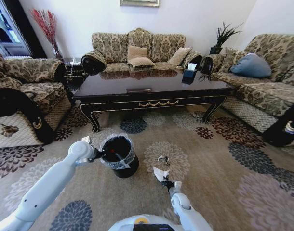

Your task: Move to the front of the table and pick up the trash from the floor, then place it into the trash bin.

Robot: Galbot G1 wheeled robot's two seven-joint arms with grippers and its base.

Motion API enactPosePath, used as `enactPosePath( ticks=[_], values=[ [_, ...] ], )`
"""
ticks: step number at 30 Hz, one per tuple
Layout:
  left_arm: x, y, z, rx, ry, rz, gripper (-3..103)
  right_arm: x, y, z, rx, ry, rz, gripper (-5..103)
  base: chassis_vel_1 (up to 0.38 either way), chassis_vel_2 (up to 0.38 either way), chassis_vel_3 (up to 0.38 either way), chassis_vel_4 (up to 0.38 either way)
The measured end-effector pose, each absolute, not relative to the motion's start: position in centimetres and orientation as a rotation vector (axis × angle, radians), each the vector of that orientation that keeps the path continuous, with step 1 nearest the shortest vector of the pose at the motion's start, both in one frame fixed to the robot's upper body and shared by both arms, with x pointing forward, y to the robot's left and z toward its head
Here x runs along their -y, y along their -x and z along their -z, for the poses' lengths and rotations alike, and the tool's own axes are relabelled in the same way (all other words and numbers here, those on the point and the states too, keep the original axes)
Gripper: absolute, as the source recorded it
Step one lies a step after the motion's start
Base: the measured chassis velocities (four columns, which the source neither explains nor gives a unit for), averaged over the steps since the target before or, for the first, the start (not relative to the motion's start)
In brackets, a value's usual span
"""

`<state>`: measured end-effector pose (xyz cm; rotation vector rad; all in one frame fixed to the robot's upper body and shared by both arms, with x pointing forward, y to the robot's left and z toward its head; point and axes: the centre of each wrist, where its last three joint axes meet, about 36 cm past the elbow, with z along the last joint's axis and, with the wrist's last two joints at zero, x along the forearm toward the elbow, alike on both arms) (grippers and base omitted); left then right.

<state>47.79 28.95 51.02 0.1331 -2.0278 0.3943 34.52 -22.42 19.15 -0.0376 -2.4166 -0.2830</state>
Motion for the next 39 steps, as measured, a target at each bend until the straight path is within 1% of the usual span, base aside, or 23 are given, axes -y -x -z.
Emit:
enactPosePath(
  ticks=[10,12,15,21,24,25,26,29,32,35,36,39],
  values=[
    [-28.2,-47.2,-50.8,2.029,-0.117,-0.382,0,23.1,-33.9,-20.2,2.437,0.040,0.270,0,0.000,0.000,0.000,0.000],
    [-28.0,-47.1,-50.7,2.029,-0.109,-0.380,0,23.7,-33.7,-20.9,2.455,0.041,0.249,0,0.000,0.000,0.000,0.000],
    [-27.0,-46.5,-50.2,2.022,-0.088,-0.374,0,25.8,-33.7,-22.8,2.523,0.041,0.127,0,0.000,0.000,0.000,0.000],
    [-25.2,-45.7,-49.4,2.017,-0.055,-0.356,0,28.4,-34.2,-26.8,2.613,0.047,0.049,0,0.000,0.000,0.000,0.000],
    [-23.4,-45.6,-48.8,2.015,-0.026,-0.339,0,29.8,-34.4,-30.1,2.675,0.043,0.002,0,0.000,0.000,0.000,0.000],
    [-23.4,-45.6,-48.8,2.015,-0.026,-0.339,0,29.8,-34.4,-30.1,2.675,0.043,0.002,0,0.000,0.000,0.000,0.000],
    [-22.3,-45.8,-48.7,2.011,-0.003,-0.332,0,30.1,-34.4,-32.1,2.713,0.038,-0.012,0,0.000,0.000,0.000,0.000],
    [-20.5,-46.3,-49.1,2.020,0.033,-0.303,0,30.4,-34.1,-35.2,2.771,0.030,-0.022,0,0.000,0.000,0.000,0.000],
    [-19.8,-46.6,-49.4,2.027,0.051,-0.290,0,30.5,-34.0,-36.3,2.793,0.022,-0.029,0,0.000,0.000,0.000,0.000],
    [-16.4,-47.9,-50.5,2.045,0.121,-0.218,0,30.0,-33.0,-41.6,2.902,-0.035,-0.058,0,0.000,0.000,0.000,0.000],
    [-16.4,-47.9,-50.5,2.045,0.121,-0.218,0,30.0,-33.0,-41.6,2.902,-0.035,-0.058,0,0.000,0.000,0.000,0.000],
    [-14.3,-48.5,-50.5,2.039,0.161,-0.170,0,29.5,-32.4,-44.2,2.953,-0.067,-0.067,0,0.000,0.000,0.000,0.000]
  ],
)
